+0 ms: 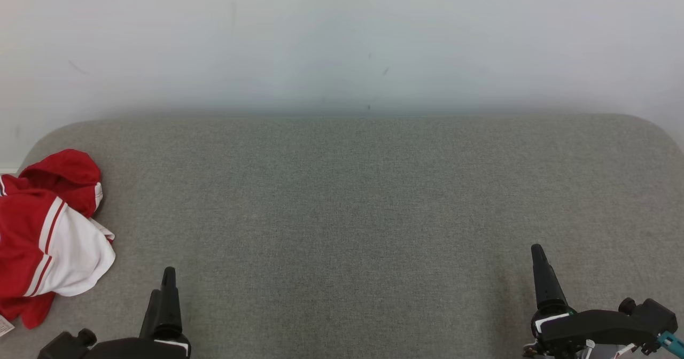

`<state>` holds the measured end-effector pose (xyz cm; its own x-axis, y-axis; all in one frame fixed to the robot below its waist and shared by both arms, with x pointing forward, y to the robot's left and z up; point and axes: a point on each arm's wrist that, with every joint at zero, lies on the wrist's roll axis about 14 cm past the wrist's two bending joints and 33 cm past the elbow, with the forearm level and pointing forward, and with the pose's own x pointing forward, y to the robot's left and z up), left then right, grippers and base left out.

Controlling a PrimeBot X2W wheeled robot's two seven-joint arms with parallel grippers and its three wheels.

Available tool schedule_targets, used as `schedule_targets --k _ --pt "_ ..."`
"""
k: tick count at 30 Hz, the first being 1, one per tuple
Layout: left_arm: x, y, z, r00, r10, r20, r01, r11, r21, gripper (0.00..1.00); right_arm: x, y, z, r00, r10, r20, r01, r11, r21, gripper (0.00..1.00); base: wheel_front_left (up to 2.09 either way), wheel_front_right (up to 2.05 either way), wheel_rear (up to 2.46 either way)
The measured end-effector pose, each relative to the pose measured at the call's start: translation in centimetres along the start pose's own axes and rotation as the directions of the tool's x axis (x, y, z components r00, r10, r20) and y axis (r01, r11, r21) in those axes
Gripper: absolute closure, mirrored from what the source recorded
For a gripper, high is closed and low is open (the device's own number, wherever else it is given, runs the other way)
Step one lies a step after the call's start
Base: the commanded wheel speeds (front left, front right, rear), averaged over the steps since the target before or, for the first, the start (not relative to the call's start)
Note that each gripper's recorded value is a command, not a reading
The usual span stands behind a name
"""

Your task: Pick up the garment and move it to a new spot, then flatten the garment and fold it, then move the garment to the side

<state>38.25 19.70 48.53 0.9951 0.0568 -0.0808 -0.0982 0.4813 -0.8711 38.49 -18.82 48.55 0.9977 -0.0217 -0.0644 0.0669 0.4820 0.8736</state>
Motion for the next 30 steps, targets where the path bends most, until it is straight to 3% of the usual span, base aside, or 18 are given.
schedule_targets --k 13,23,30 --pt "-0.5 -0.6 -0.9 0.999 -0.030 -0.018 0.033 0.960 0.279 0.00 0.0 -0.1 -0.8 1.000 0.006 -0.019 -0.011 0.968 -0.249 0.00 0.00 0.00 0.00" --pt "-0.5 -0.8 -0.6 0.999 -0.038 -0.004 0.036 0.892 0.450 0.00 0.5 0.2 -1.0 1.000 0.019 -0.025 -0.027 0.925 -0.380 0.00 0.00 0.00 0.00" --pt "-0.6 -1.0 -0.8 0.997 -0.067 -0.028 0.071 0.827 0.558 0.00 0.5 -0.1 -1.4 0.999 0.017 -0.036 -0.031 0.887 -0.460 0.00 0.00 0.00 0.00"
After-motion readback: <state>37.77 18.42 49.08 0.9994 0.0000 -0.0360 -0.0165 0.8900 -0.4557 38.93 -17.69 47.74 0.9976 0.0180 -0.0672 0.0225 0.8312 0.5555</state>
